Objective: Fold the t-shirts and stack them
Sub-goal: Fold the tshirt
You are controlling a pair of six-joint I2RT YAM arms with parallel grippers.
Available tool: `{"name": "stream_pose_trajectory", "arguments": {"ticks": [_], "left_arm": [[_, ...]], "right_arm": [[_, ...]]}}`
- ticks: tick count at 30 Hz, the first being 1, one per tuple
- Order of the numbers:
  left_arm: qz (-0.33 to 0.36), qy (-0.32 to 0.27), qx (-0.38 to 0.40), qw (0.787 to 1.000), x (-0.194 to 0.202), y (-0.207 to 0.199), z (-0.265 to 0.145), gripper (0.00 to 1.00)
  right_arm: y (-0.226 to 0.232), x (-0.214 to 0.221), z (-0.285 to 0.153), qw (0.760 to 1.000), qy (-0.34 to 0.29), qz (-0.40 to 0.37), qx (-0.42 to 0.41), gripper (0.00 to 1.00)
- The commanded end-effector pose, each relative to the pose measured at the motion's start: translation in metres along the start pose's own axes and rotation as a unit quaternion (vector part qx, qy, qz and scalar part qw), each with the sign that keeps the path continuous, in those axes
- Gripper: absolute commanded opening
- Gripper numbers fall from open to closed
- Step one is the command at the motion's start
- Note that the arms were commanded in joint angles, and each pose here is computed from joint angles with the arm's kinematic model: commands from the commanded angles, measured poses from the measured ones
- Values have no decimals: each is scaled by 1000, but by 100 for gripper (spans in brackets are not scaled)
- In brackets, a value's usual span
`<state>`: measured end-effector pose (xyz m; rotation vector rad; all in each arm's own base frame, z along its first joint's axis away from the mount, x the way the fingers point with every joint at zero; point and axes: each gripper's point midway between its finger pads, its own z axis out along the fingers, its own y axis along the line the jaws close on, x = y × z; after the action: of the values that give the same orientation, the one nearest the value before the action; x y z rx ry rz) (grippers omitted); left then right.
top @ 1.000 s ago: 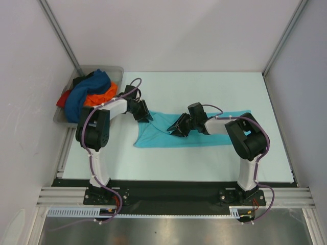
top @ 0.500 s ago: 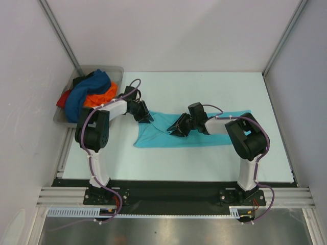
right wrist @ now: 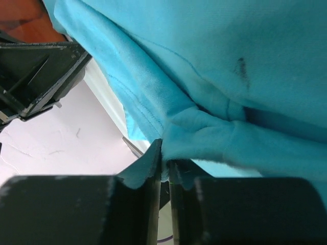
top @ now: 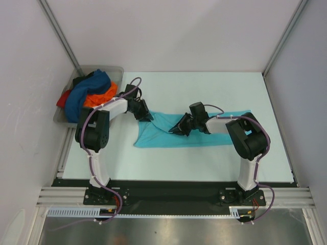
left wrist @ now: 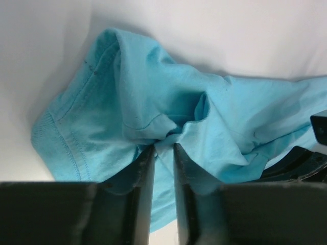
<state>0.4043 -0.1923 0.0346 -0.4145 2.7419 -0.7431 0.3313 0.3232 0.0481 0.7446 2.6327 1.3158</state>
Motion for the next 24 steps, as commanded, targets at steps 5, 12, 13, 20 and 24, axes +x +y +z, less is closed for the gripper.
{"name": "stream_pose_trajectory", "arguments": {"ticks": [5, 12, 13, 20, 24], "left_arm": [[15, -19, 9, 1000, -8, -17, -13, 38], [13, -20, 17, 1000, -6, -21, -16, 36], [15, -20, 18, 1000, -5, -24, -17, 38], [21, -27, 12, 999, -3, -25, -26, 47], [34, -33, -9, 999, -4, -21, -35, 52]], "right_arm": [[11, -4, -8, 1000, 11, -17, -18, 19], [15, -4, -9, 1000, 11, -16, -25, 14], [14, -5, -10, 1000, 12, -15, -25, 13], [17, -3, -16, 999, 15, -12, -35, 3], [18, -4, -21, 999, 13, -13, -37, 0]]}}
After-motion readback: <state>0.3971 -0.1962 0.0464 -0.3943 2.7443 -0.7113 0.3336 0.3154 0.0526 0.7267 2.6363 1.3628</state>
